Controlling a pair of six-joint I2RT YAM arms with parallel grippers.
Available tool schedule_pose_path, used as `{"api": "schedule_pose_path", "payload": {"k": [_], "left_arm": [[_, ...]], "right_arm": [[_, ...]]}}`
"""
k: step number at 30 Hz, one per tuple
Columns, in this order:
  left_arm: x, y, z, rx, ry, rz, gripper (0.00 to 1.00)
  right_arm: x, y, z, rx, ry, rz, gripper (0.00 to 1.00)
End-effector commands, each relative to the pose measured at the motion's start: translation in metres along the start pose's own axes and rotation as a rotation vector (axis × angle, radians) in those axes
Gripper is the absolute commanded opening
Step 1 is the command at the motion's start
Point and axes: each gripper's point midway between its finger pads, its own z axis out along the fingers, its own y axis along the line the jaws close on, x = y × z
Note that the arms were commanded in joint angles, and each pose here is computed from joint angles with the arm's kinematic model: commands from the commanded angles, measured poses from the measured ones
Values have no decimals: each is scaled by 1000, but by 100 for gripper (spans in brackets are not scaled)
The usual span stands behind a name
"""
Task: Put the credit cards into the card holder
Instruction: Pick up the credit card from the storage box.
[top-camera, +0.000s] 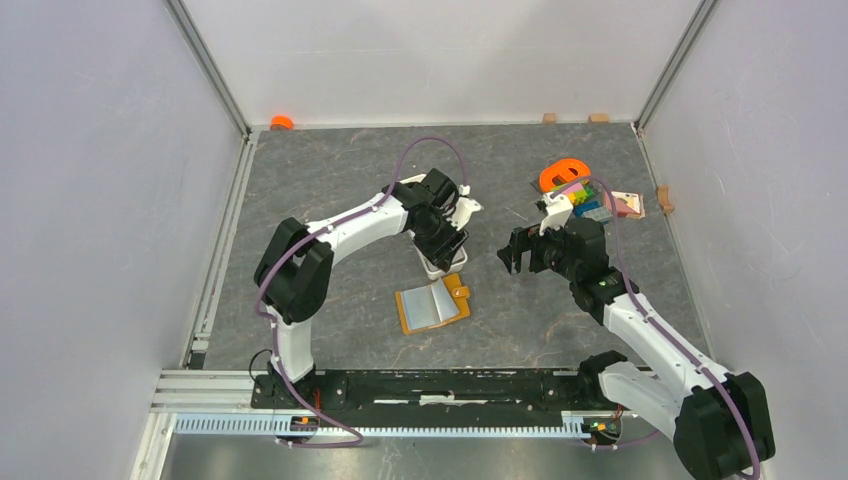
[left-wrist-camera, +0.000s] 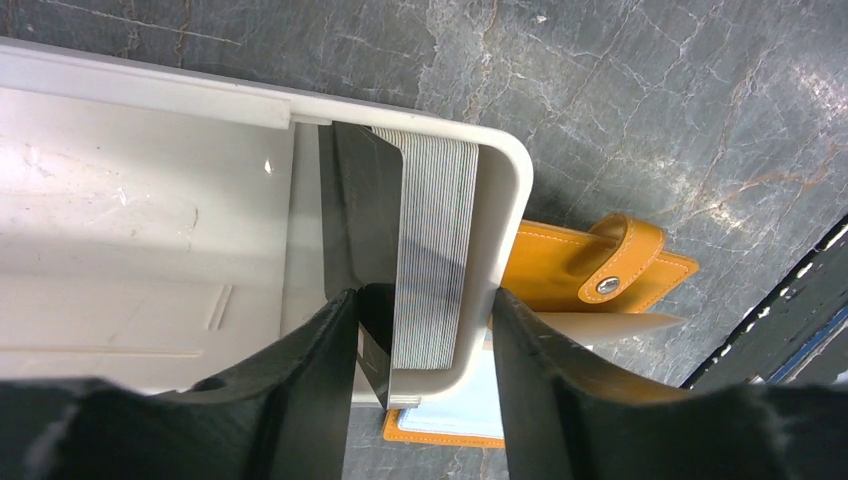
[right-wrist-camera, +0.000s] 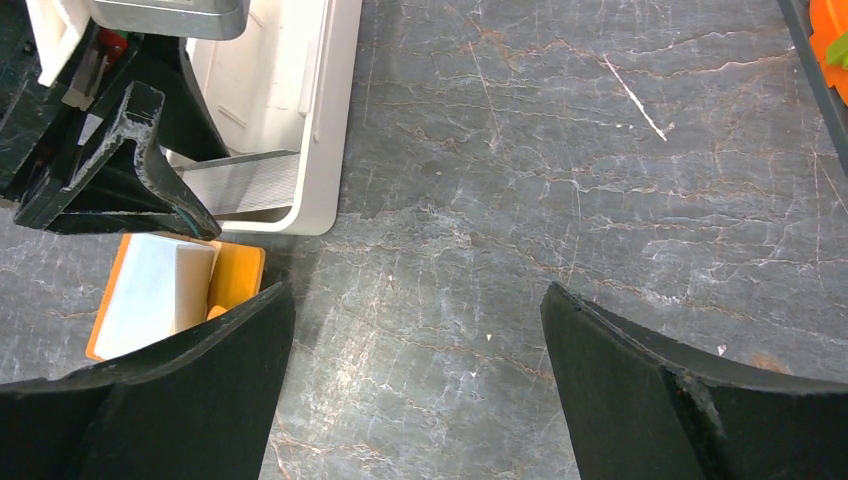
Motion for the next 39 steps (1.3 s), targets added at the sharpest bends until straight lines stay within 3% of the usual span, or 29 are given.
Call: {"api": "schedule_pose_path", "payload": {"k": [1,5,8,39], "left_arm": [[-12,-7,-17,5,-37,38,50],[-12,-4,-18,-7,-37,39,40],[-12,-4,-18,-9,-37,38,39],[-7,-22,-14,121,-2,11,57]], "right_arm": [[-8,3,2,-20,-30,-1,97],[-6,2,2,-21,-27,1,97],[-7,3,2,-25,-27,0,97],[-2,3,4,-31,-2,4,97]]}}
